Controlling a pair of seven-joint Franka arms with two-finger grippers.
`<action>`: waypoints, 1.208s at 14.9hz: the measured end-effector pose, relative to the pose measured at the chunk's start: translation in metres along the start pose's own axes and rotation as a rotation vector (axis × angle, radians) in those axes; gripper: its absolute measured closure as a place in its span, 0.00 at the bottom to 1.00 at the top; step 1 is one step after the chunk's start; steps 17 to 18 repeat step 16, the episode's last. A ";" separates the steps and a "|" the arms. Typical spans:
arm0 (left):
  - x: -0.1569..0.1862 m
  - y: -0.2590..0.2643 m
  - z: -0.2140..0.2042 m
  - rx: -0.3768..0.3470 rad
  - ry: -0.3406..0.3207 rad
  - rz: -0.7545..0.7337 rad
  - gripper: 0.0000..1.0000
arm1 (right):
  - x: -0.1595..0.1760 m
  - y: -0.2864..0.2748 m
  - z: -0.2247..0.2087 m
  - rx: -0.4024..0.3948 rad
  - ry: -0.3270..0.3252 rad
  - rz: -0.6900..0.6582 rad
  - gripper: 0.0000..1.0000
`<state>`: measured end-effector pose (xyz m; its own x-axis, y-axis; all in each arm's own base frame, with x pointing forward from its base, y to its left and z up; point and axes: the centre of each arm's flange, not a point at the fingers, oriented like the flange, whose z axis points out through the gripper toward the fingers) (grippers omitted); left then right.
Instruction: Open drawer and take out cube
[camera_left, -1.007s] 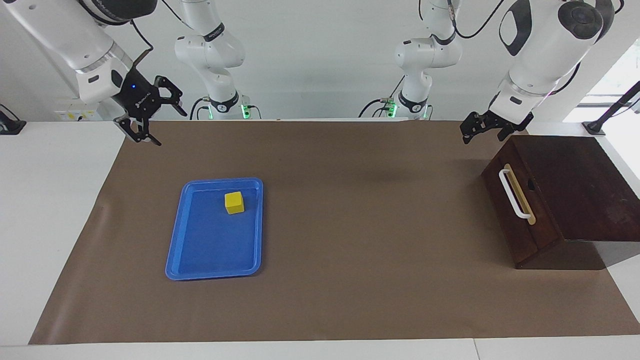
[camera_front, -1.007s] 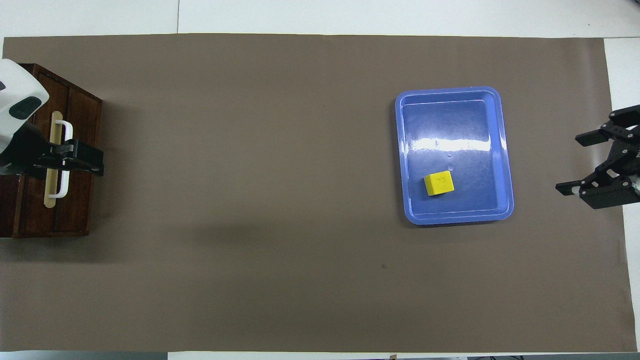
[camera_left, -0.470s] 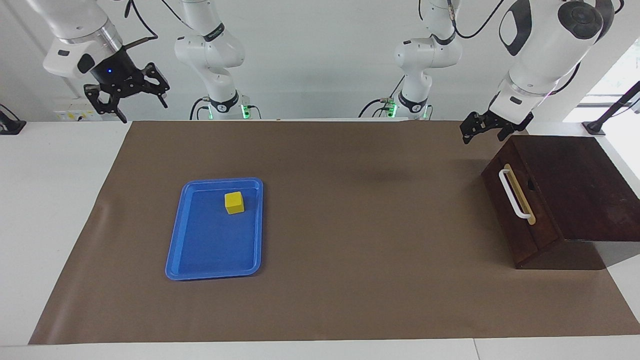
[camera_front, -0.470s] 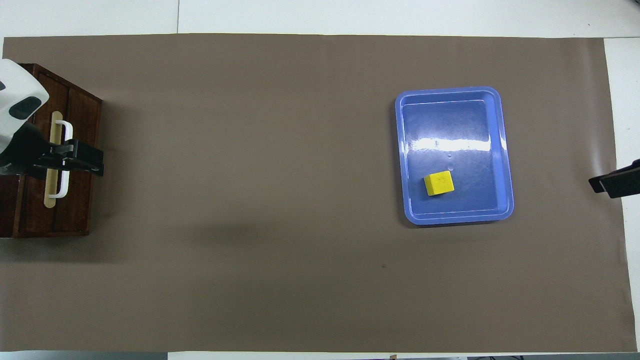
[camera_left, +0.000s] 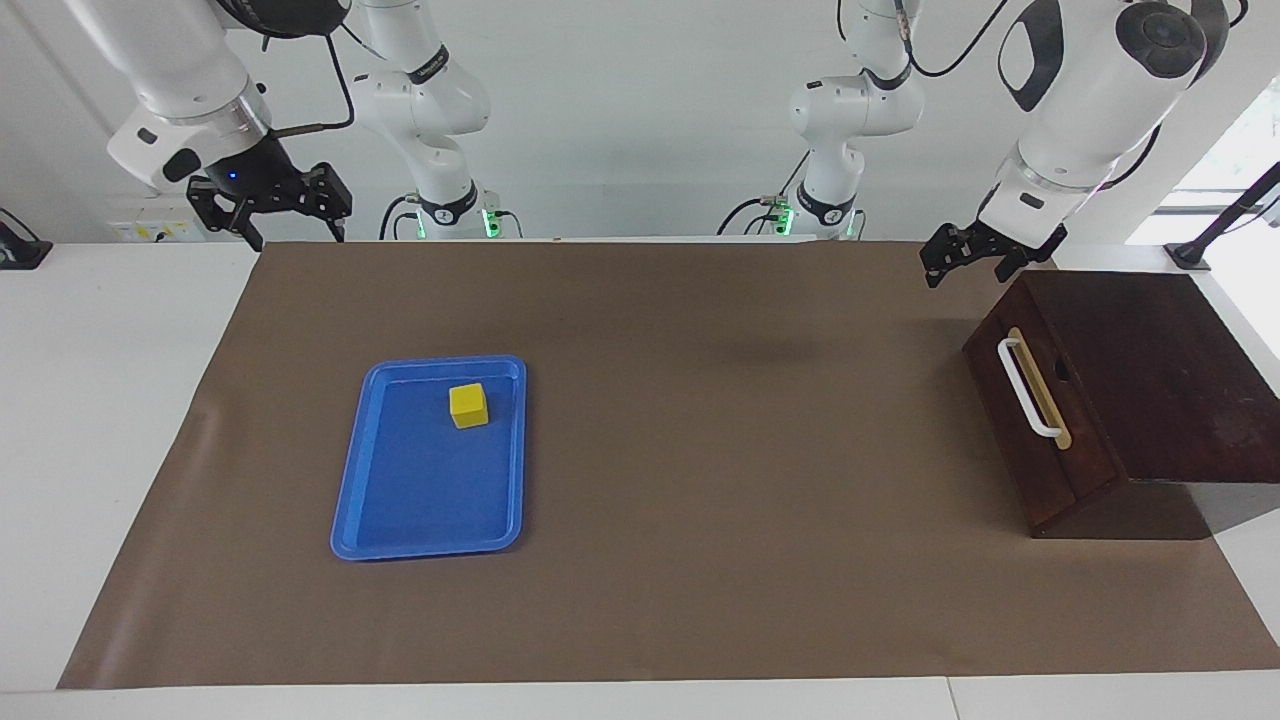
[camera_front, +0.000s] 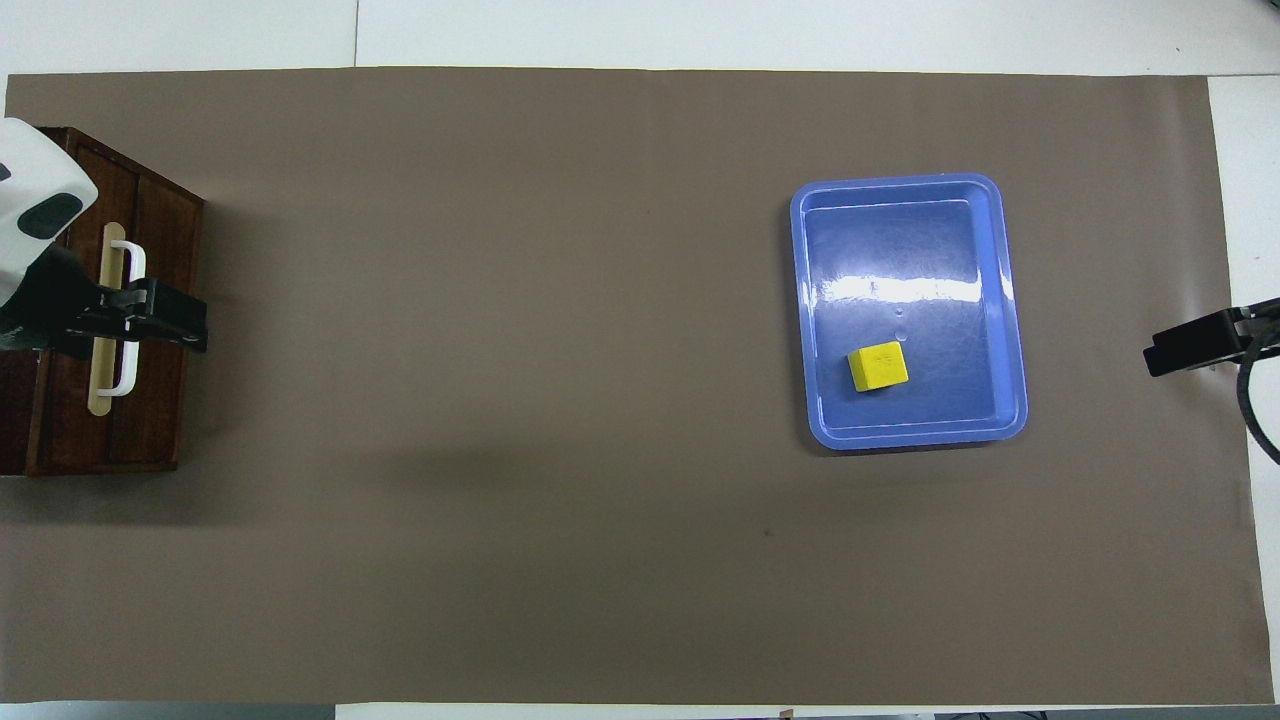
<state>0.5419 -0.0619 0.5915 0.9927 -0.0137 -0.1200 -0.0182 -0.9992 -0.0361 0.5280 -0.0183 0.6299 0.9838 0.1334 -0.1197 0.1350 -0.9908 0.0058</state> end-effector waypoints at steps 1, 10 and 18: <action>0.000 0.000 0.000 0.000 0.000 0.000 0.00 | 0.003 0.000 0.004 0.001 -0.005 0.000 0.00; 0.000 0.000 0.000 0.000 0.000 0.000 0.00 | 0.011 0.007 0.016 0.001 0.005 0.010 0.00; 0.000 0.000 0.000 0.000 0.000 0.000 0.00 | 0.008 0.009 0.013 0.002 0.001 0.016 0.00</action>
